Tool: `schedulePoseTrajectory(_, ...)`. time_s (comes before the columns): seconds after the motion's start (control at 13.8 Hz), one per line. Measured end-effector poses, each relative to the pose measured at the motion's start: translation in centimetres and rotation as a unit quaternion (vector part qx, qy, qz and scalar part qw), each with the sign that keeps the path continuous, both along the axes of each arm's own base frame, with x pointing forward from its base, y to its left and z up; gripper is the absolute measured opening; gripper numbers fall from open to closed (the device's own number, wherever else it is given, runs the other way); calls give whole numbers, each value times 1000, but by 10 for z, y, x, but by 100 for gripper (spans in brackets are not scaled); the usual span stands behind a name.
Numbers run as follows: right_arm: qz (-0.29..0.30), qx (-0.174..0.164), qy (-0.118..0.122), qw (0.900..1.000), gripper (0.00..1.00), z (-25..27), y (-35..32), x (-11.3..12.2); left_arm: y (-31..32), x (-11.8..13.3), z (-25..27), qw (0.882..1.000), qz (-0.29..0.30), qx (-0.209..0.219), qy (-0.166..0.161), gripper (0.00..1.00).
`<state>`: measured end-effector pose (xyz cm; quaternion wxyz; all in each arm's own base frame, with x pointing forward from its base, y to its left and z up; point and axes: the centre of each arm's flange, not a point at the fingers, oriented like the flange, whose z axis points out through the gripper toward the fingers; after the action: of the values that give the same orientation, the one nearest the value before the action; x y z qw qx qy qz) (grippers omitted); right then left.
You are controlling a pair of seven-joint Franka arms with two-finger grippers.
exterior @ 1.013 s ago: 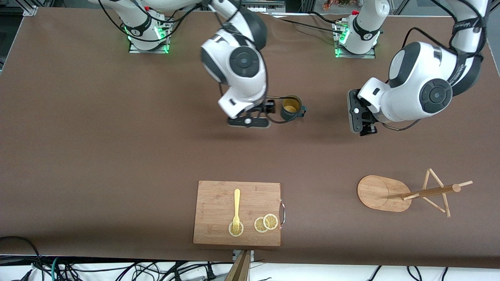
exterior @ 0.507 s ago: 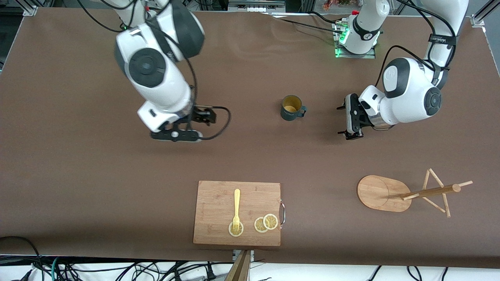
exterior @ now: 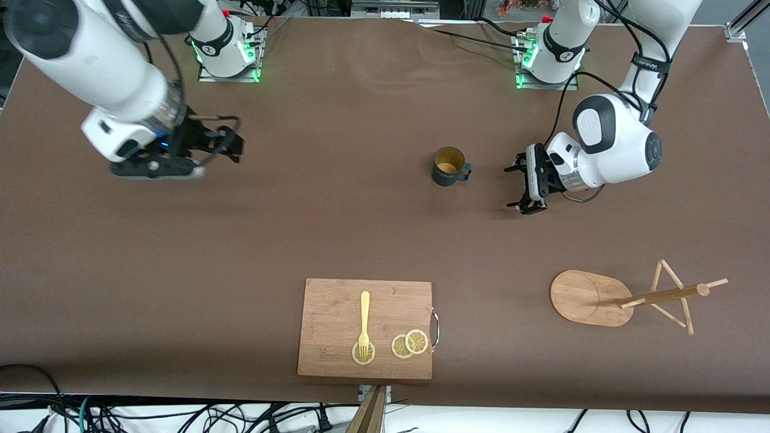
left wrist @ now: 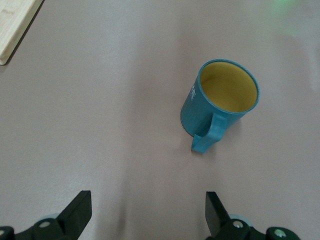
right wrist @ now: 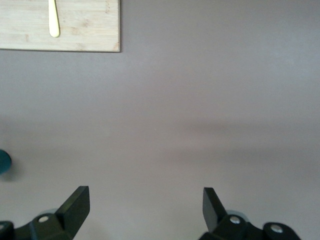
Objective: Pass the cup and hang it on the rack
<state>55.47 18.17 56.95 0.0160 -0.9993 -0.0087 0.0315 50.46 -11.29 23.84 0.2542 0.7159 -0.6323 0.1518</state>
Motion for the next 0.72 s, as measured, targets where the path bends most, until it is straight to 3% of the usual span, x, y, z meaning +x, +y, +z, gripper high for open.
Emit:
schedulePoseTrajectory(0.36,37,12,-1,999,100,18,-52,-6,-14,-17,-54,997,6,-77,-3,100)
schedulePoseTrajectory(0.72,40,12,8,999,100,10,-85,-1,-20,-26,-76,996,-4,-89,6,100)
